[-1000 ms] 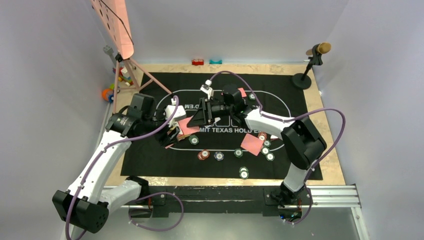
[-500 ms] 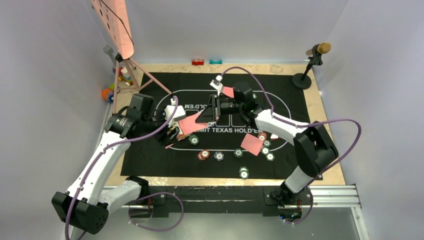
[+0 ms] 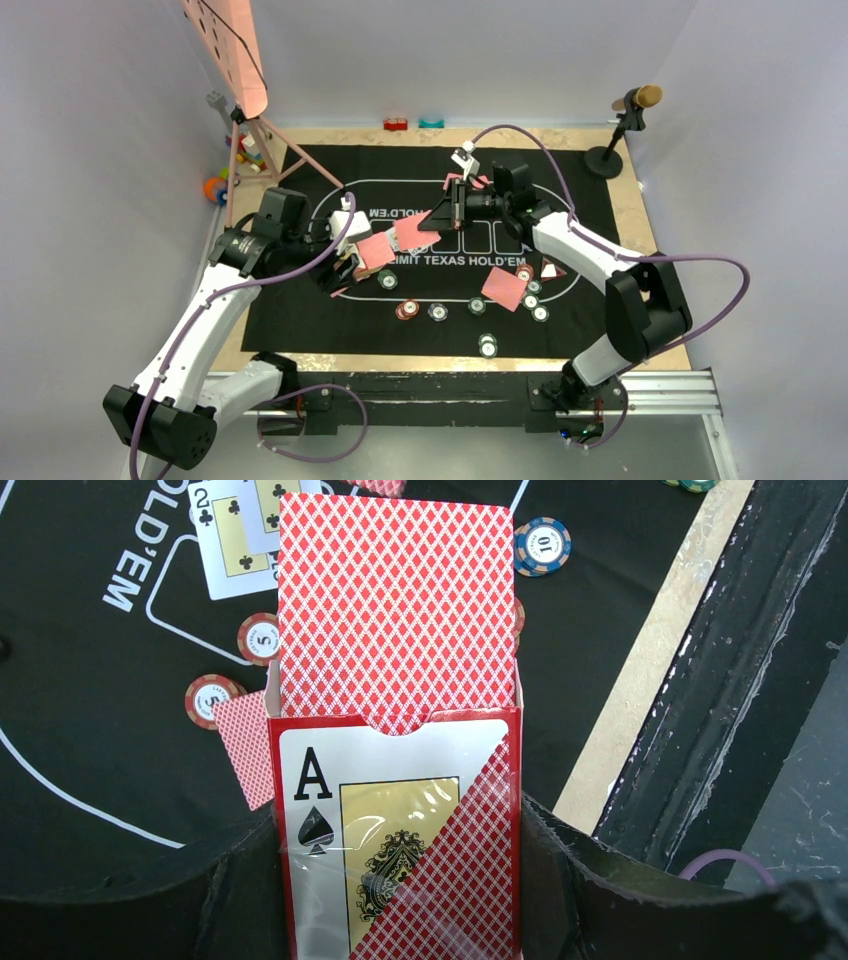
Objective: Distribute texas hold em gaming equipment
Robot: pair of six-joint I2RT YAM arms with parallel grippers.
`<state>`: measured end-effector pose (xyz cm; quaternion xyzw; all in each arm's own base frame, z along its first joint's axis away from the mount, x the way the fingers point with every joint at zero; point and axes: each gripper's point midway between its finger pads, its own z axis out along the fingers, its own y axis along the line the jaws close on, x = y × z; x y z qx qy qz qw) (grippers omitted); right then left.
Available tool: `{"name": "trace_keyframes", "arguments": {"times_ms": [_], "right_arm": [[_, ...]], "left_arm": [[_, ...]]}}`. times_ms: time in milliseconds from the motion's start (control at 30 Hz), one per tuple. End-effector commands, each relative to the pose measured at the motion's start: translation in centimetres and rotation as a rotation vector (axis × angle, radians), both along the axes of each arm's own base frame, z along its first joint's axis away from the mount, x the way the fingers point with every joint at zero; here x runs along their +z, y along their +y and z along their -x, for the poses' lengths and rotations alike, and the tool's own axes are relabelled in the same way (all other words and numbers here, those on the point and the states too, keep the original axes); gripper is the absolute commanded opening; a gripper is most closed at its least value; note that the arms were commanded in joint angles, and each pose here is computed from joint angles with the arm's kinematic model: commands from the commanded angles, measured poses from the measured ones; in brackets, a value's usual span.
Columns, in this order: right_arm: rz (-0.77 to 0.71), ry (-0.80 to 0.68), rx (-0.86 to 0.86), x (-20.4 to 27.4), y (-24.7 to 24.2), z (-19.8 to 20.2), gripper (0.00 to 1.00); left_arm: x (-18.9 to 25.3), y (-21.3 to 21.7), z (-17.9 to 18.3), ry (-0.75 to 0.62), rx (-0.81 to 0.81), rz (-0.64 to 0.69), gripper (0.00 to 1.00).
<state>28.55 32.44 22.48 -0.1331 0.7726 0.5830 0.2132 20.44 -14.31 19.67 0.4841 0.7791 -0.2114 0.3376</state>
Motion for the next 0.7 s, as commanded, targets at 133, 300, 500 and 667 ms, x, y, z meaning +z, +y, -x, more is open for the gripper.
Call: {"name": "trace_keyframes", "arguments": {"times_ms": [133,300,500,667], "right_arm": [[0.382,-0.152,-0.249,-1.1,-4.3,-5.2,0.00],[0.672,-0.216,-0.413,-3.7,-6.6,-8.7,0.00],[1.002,-0.335,-0.568,-6.1,-7.4,-11.1,0.00],[1.193,-0.426,-0.641,-7.9,-7.4,-12.2,0.00]], "left_arm": [[1.2,-0.5,0.1,-0.033,-0.004,0.056,0.00],[1.5,-0.6,0.3,-0.030,-0.004,0.067,0.00],[1.6,-0.2,0.1,-0.033,0.036,0.073,0.00],[1.8,-0.1,0.3,-0.024,0.034,0.082,0.00]]}}
